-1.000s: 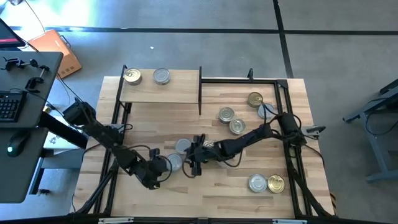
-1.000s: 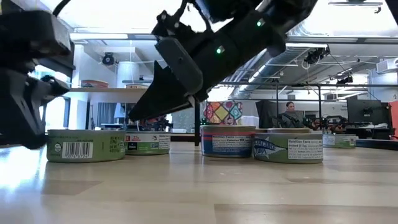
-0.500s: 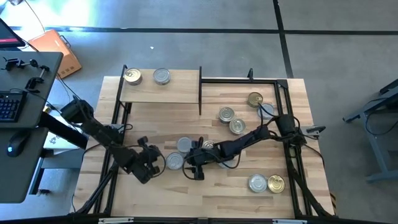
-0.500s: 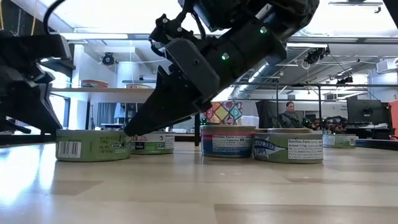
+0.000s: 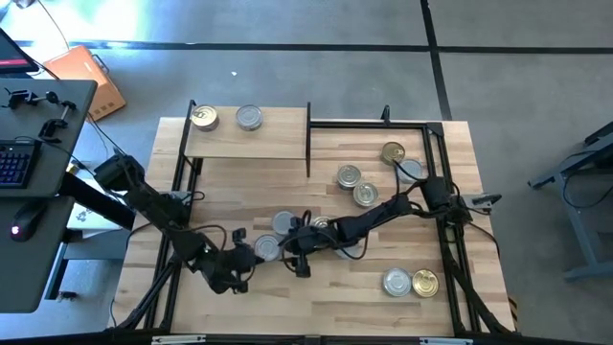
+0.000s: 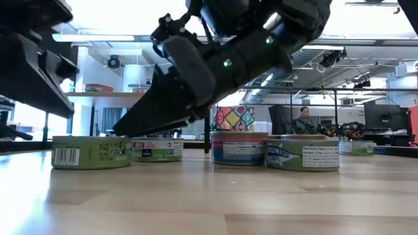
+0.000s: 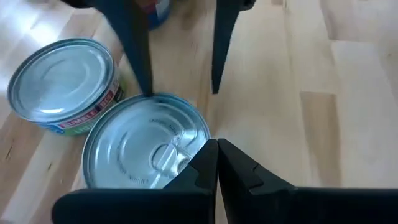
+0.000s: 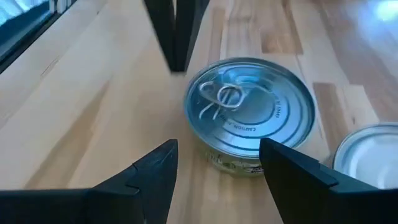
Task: Stack canned seafood by type on shelf
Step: Put the green blue tuna can on the shelf
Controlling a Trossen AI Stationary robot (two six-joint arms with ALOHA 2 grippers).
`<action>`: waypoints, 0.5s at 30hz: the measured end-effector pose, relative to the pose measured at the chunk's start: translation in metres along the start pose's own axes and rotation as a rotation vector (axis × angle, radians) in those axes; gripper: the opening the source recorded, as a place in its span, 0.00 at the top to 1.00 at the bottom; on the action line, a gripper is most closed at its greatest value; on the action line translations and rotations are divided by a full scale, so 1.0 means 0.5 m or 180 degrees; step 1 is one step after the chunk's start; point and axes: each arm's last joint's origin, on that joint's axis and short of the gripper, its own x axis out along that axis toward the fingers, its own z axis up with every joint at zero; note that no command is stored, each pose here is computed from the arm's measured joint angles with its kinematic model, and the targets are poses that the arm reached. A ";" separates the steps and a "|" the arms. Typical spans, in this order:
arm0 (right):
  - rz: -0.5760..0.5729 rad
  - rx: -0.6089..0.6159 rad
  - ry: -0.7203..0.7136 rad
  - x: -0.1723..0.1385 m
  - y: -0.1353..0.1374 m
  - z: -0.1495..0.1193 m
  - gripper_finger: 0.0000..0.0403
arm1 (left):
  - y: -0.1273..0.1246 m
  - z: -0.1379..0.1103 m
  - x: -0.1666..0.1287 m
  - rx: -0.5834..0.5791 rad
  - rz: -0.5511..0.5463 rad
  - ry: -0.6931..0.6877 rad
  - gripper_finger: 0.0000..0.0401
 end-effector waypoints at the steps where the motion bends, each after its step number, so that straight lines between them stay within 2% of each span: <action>1: -0.0002 0.0005 -0.0029 0.003 -0.002 -0.001 0.45 | 0.002 0.000 0.007 -0.0010 -0.0018 0.0042 0.99; 8: 0.0064 -0.0020 -0.0074 0.007 0.001 -0.003 0.45 | 0.016 -0.016 0.033 0.0009 0.0047 0.0439 0.99; 12: 0.0415 -0.0003 -0.0067 0.007 0.007 -0.002 0.45 | 0.027 -0.025 0.015 0.0152 0.0138 0.0615 0.99; 15: 0.0615 -0.0018 -0.0103 0.007 0.013 -0.001 0.45 | 0.035 -0.028 -0.013 0.0116 0.0190 0.0720 0.99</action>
